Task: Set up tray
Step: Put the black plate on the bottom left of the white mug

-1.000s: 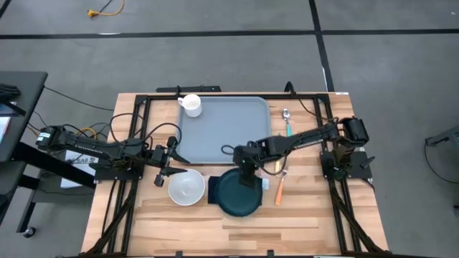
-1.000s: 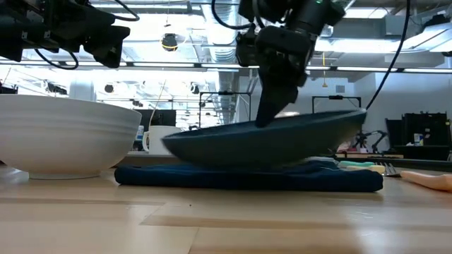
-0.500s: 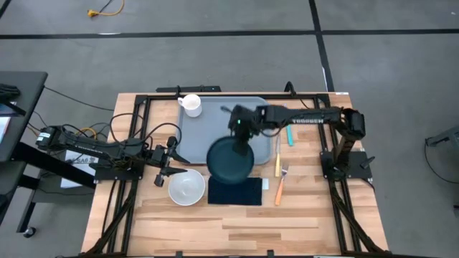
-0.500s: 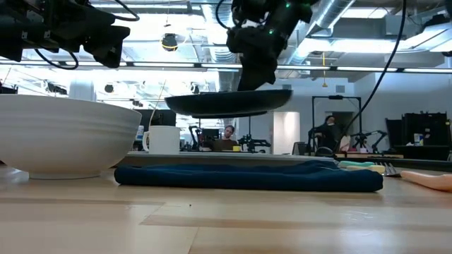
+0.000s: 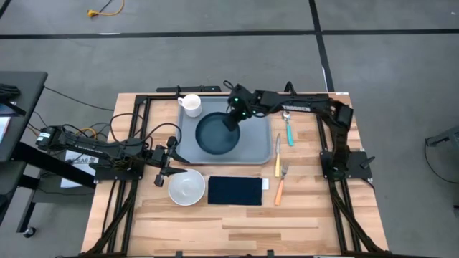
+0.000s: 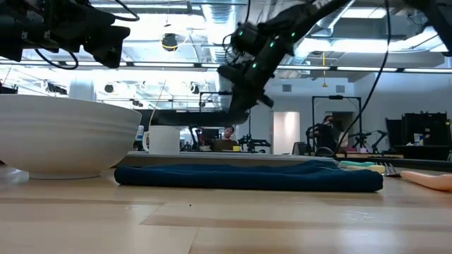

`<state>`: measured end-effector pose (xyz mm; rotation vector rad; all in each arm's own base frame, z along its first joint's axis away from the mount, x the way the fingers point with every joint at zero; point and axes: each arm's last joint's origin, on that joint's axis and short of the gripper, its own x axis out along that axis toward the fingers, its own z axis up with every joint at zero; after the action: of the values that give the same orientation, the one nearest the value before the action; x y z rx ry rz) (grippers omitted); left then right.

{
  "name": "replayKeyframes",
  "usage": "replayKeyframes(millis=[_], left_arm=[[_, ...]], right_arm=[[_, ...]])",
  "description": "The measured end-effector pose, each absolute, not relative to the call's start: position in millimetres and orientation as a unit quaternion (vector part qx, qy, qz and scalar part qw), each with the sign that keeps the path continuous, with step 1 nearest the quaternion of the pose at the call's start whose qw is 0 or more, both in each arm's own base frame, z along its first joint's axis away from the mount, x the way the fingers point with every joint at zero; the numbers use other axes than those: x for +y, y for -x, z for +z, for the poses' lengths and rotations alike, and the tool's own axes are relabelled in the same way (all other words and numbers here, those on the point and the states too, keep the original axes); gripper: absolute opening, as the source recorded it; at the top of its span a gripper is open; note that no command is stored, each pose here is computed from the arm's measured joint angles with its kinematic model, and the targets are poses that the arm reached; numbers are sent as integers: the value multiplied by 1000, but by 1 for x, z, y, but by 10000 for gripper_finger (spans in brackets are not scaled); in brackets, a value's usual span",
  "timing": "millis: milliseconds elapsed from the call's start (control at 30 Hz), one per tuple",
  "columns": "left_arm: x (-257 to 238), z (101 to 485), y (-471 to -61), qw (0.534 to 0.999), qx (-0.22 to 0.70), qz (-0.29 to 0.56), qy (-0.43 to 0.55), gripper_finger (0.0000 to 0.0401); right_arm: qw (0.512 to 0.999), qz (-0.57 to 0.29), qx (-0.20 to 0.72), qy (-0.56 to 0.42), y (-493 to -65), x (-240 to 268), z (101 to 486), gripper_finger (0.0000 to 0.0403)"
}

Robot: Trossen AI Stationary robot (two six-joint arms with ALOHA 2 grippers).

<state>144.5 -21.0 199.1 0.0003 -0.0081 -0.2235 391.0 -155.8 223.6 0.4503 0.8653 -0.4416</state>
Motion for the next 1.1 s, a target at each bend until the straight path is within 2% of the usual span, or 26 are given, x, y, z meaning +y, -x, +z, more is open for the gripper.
replayKeyframes(millis=[567,1100], left_arm=[[-21,198,-145,994,3,-109,-1,132],[-21,198,-145,994,2,-109,-4,132]], right_arm=[[852,-193,418,-249,-431,-177,192,1],[851,-210,407,-257,-431,-190,186,0]])
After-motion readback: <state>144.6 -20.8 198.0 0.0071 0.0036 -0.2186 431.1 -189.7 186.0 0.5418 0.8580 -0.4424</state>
